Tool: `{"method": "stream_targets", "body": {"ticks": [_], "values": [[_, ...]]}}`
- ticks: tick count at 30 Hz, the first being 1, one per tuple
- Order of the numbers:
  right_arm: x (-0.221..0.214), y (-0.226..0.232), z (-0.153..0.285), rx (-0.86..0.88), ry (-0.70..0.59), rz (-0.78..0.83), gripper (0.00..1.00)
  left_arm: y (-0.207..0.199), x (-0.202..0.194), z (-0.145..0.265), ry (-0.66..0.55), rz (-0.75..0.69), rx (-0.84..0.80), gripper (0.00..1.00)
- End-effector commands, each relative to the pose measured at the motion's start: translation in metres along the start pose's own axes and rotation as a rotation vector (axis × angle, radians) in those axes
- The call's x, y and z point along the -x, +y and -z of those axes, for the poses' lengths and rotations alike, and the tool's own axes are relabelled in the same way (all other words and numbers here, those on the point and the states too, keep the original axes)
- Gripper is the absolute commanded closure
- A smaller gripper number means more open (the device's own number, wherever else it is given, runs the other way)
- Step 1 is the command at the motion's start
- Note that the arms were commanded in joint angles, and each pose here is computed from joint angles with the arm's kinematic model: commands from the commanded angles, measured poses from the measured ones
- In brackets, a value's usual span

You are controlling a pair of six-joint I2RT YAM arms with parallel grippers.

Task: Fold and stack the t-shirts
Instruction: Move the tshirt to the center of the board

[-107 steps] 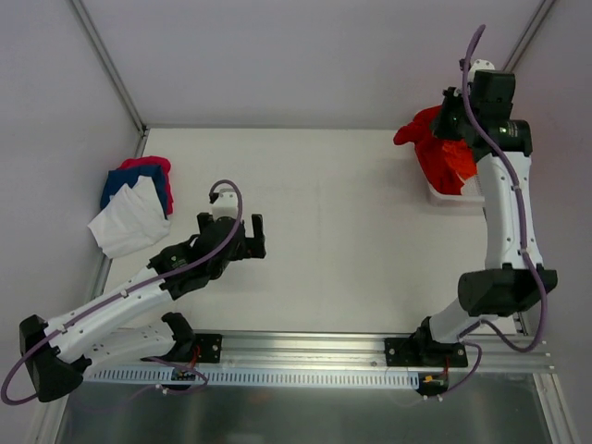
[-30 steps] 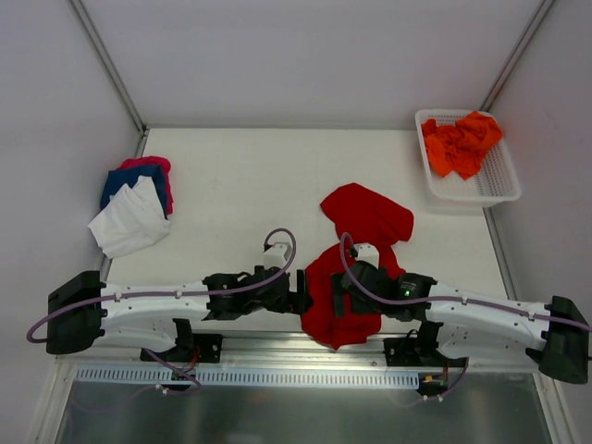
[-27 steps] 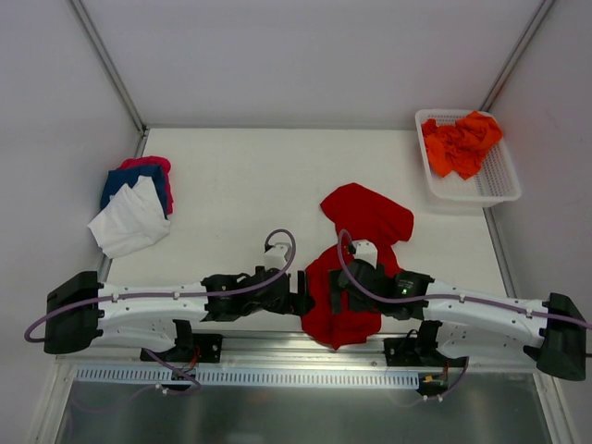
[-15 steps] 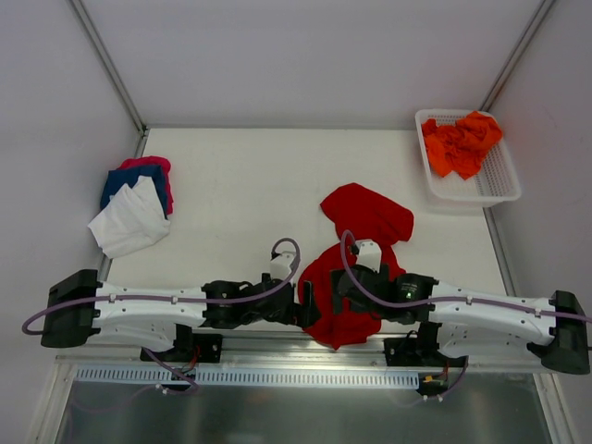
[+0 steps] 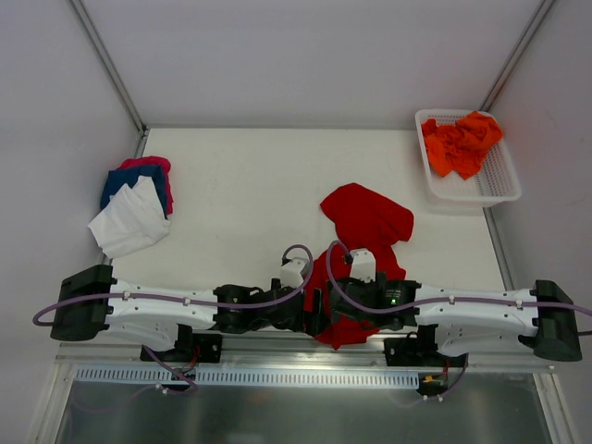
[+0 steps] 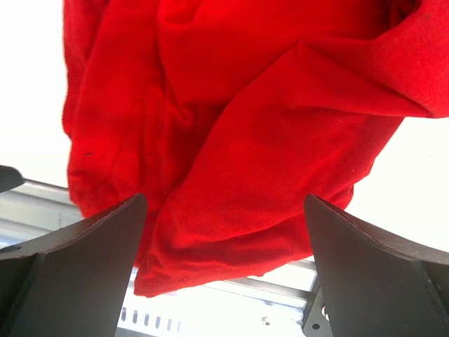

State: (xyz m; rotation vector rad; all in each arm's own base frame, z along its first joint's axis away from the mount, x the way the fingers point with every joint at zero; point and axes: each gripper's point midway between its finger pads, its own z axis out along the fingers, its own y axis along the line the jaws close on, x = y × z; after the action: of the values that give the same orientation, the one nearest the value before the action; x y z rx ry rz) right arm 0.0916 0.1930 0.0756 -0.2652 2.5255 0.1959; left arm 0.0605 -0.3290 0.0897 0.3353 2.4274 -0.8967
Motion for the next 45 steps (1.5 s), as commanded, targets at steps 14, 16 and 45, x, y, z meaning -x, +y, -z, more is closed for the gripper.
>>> {"method": "stream_targets", "body": {"ticks": [14,16,45], "values": [[0.0103,0.0161,0.0024,0.010,-0.014,-0.013,0.01,-0.0031,0.0156,0.0077,-0.081,0.022,-0.015,0.05],[0.0095,0.0164,0.0015,0.006,-0.010,-0.011,0.00,-0.0025,0.0152,0.0075,-0.078,0.022,-0.014,0.05],[0.0088,0.0197,-0.0010,-0.004,0.000,0.007,0.00,-0.0024,0.0162,0.0071,-0.084,0.010,-0.011,0.04]]}}
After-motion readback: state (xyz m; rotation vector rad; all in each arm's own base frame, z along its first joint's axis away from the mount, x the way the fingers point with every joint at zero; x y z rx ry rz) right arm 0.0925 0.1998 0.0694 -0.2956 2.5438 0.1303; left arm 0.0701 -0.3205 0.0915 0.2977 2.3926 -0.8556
